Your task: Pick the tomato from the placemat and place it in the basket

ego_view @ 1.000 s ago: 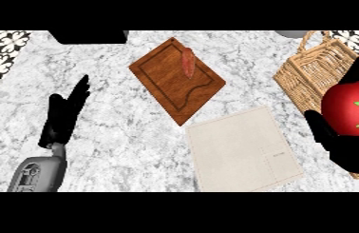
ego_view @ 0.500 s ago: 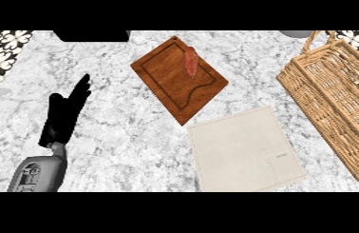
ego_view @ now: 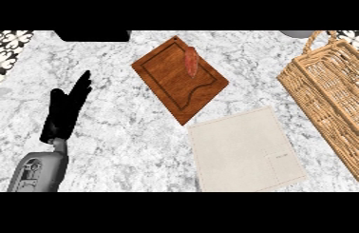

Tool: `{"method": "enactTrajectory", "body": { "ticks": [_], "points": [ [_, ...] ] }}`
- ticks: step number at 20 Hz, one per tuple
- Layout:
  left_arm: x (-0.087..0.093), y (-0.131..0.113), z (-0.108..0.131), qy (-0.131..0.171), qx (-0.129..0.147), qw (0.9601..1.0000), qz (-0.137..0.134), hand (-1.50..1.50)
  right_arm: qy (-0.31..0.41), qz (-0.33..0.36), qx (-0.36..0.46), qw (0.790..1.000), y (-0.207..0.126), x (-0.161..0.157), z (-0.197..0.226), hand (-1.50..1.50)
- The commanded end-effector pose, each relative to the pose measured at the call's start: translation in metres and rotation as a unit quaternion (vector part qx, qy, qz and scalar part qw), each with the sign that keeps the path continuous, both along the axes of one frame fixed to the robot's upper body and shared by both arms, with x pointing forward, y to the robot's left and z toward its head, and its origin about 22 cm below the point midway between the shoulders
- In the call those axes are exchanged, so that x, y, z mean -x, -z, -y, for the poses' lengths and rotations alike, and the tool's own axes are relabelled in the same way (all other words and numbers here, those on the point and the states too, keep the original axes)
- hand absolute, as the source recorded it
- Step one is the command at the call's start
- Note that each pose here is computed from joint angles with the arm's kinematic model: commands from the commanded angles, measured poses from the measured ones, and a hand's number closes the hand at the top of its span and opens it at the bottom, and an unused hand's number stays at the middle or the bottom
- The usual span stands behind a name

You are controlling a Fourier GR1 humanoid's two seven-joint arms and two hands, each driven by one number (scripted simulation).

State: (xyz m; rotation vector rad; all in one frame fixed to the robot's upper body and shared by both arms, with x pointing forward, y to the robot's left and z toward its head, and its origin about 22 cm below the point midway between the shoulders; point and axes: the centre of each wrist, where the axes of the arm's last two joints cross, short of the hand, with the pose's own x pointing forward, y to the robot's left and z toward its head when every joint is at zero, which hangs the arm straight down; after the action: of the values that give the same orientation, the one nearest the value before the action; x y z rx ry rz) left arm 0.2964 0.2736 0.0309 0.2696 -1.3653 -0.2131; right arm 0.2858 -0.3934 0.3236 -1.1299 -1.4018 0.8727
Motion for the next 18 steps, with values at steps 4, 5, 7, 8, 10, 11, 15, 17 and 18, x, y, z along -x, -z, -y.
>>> {"method": "enactTrajectory", "body": {
  "ticks": [4,5,7,8,10,11,15,17,18],
  "points": [
    [0.002,0.015,0.002,-0.002,-0.009,1.0000,0.001,0.00,-0.022,-0.019,-0.003,1.000,0.048,-0.031,0.031,1.50],
    [0.001,-0.002,0.009,0.002,0.009,1.0000,-0.002,0.00,-0.019,-0.028,0.002,0.999,0.055,-0.026,0.038,1.50],
    [0.005,0.009,0.011,0.004,0.001,1.0000,-0.003,0.00,-0.020,-0.027,0.013,0.999,0.056,-0.027,0.048,1.50],
    [-0.012,-0.011,-0.002,0.007,0.004,1.0000,0.001,0.00,-0.015,-0.041,0.009,0.999,0.072,-0.041,0.031,1.50],
    [0.006,0.015,-0.003,0.003,0.003,1.0000,0.004,0.00,-0.019,-0.042,-0.016,0.999,0.085,-0.040,0.056,1.50],
    [-0.002,-0.002,0.015,0.007,0.004,1.0000,-0.003,0.00,-0.028,-0.050,-0.049,0.997,0.088,-0.045,0.027,1.50],
    [0.000,0.003,-0.003,0.011,0.001,0.9999,-0.005,0.00,0.003,-0.087,-0.115,0.990,0.113,-0.061,0.042,-1.50],
    [-0.009,0.002,0.015,0.003,0.005,1.0000,0.000,0.00,-0.004,-0.079,-0.138,0.987,0.131,-0.056,0.065,-1.50],
    [0.006,-0.001,-0.005,0.010,0.001,0.9999,-0.010,0.00,-0.005,-0.075,-0.147,0.986,0.123,-0.056,0.061,-1.50]
  ]
}}
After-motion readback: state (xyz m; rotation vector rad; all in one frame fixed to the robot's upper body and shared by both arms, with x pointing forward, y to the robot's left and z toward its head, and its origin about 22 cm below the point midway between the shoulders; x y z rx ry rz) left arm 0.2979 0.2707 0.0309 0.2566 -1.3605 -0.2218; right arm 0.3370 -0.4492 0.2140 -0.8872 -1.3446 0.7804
